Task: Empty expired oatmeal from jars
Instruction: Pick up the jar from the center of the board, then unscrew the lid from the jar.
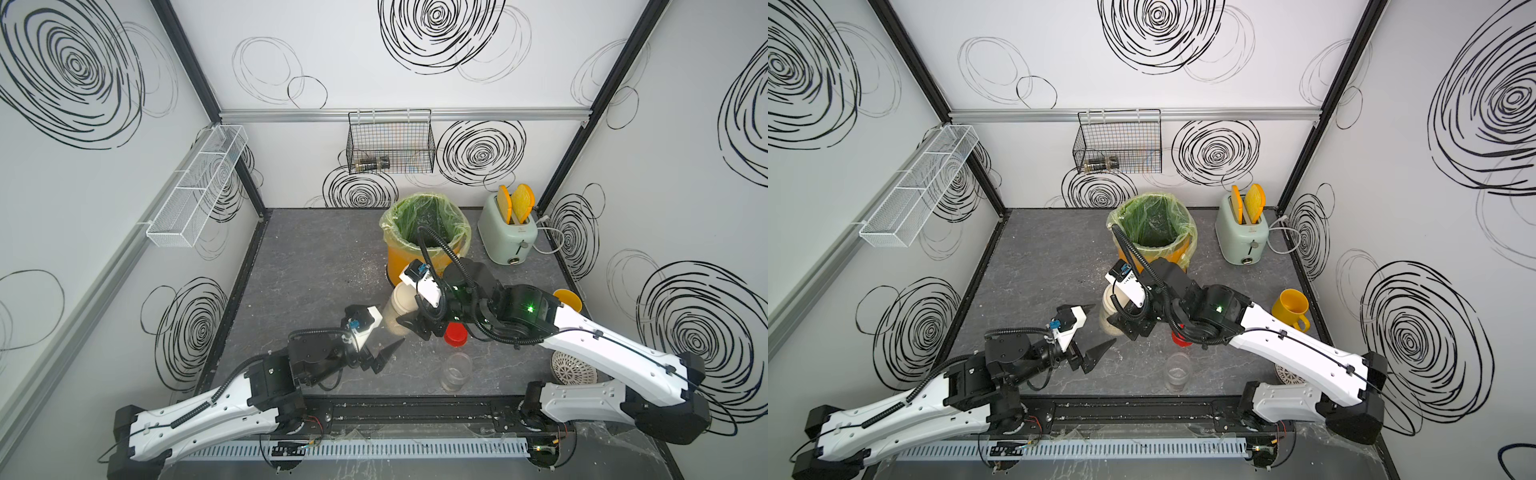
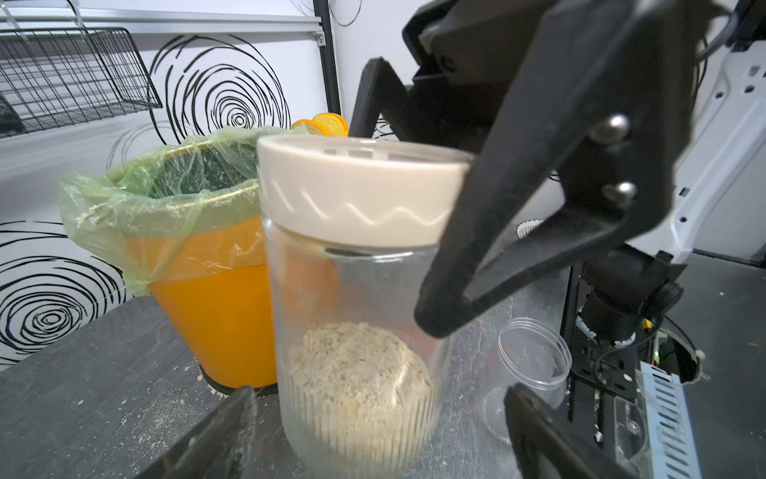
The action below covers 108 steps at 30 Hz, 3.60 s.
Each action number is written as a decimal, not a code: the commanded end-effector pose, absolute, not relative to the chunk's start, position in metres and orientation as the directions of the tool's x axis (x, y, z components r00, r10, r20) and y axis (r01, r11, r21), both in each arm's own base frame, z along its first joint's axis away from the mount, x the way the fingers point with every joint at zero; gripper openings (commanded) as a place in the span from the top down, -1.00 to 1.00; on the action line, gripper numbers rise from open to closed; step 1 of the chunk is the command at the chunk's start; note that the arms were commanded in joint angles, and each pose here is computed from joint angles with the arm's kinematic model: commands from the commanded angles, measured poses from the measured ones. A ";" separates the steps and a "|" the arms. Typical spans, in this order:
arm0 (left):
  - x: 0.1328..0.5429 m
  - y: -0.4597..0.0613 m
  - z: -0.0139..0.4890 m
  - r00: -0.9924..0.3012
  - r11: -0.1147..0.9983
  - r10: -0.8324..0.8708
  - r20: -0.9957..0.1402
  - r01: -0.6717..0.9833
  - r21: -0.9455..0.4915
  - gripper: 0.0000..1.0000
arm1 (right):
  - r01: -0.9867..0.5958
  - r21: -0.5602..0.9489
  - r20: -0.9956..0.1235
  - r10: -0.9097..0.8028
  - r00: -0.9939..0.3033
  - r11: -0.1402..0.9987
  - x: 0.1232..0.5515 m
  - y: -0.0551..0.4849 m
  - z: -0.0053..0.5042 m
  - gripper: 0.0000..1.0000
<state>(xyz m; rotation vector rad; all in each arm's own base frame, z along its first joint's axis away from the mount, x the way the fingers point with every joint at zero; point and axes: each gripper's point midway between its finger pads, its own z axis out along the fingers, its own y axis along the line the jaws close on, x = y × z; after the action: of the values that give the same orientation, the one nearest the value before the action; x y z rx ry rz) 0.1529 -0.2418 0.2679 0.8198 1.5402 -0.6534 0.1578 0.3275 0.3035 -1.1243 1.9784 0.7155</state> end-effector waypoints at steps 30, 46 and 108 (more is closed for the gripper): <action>0.166 -0.235 0.297 -0.023 0.552 0.042 -0.999 0.834 0.004 -0.92 | -0.909 0.210 -0.967 -0.062 -0.248 0.359 0.142 0.329 0.385 0.22; 0.174 -0.247 0.305 0.058 0.550 0.049 -0.997 0.832 0.075 -0.93 | -0.922 0.227 -0.965 -0.058 -0.257 0.314 0.135 0.332 0.383 0.22; 0.188 -0.244 0.311 0.294 0.624 0.228 -0.928 0.688 0.372 1.00 | -0.673 0.435 -0.705 -0.238 -0.668 0.598 0.163 0.314 0.343 -0.98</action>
<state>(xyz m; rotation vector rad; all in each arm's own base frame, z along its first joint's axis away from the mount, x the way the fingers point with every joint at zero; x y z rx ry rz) 0.1890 -0.2441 0.2657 0.9938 1.4066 -0.3365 0.1619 0.3191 0.3454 -0.7278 2.1990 0.9762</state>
